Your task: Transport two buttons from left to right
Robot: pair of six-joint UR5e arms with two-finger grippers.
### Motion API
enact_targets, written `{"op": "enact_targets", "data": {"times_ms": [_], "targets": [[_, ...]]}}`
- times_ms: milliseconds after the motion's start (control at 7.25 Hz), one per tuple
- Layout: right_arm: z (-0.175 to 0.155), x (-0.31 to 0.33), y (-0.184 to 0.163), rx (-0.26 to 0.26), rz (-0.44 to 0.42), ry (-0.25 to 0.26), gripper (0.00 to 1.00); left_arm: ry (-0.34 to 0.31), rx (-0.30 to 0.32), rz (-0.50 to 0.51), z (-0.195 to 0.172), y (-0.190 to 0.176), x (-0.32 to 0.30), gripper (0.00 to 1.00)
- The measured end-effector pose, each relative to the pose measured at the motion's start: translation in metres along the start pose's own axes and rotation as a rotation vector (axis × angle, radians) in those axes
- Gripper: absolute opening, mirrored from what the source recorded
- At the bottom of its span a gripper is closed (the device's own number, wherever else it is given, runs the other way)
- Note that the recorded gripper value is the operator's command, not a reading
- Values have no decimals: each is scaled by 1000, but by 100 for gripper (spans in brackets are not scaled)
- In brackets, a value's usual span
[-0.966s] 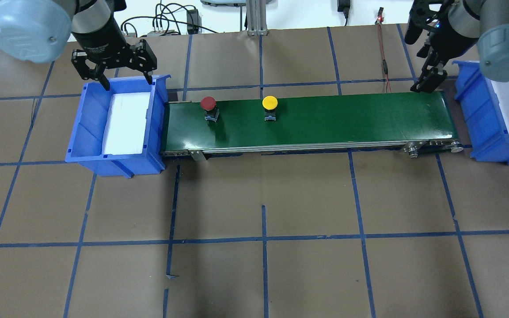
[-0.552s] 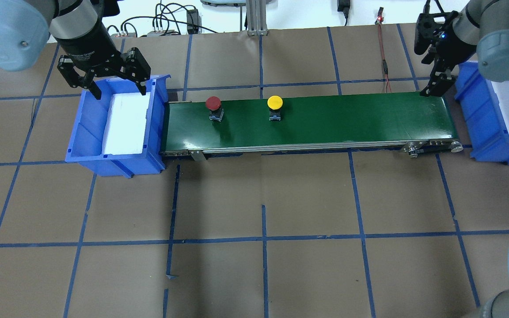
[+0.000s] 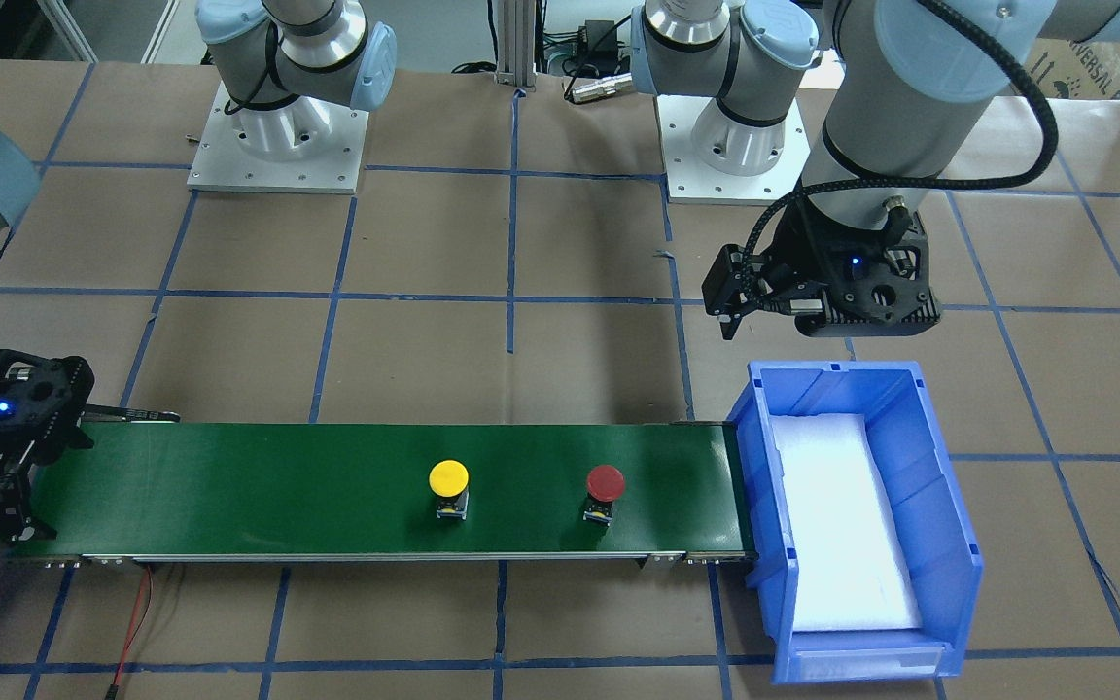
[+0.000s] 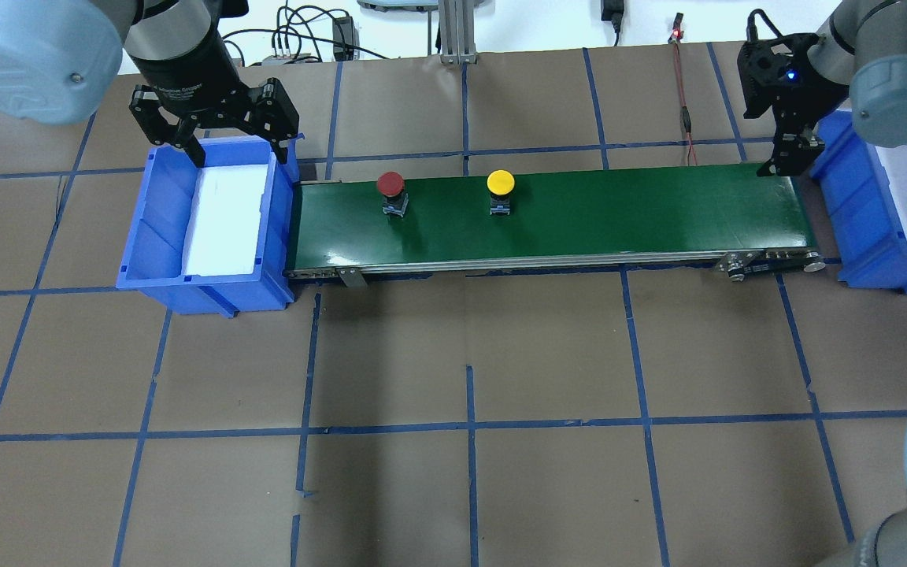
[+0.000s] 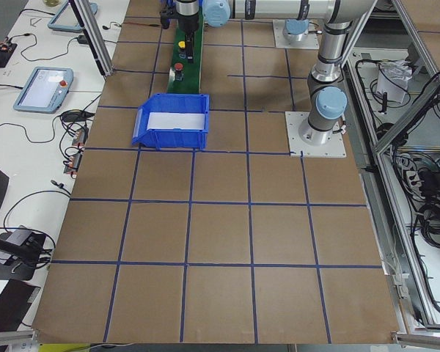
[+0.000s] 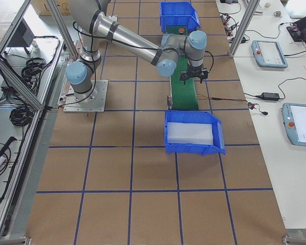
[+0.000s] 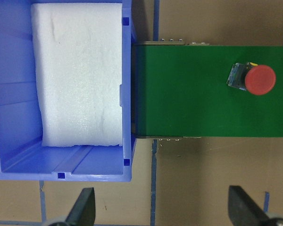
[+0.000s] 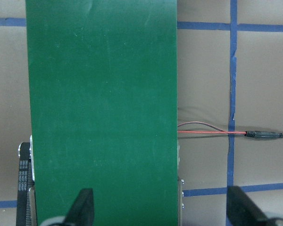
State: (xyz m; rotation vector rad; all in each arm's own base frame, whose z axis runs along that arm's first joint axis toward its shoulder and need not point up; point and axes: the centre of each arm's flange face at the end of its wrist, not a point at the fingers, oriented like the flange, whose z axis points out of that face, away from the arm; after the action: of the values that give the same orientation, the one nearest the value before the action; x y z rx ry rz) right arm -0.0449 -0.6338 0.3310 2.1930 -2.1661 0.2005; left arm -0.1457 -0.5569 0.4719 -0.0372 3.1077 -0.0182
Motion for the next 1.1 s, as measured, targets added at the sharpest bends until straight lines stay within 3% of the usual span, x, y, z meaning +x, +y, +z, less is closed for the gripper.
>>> {"op": "enact_targets", "data": {"times_ms": [828,1103], "targets": [[1,-4,-6,2,-12,-48,100,3,7,-20,0,-1,-8,100],[-1,-3,-5,-21,-14,-49,100,1,6,-21,0,0,-9,100]]}}
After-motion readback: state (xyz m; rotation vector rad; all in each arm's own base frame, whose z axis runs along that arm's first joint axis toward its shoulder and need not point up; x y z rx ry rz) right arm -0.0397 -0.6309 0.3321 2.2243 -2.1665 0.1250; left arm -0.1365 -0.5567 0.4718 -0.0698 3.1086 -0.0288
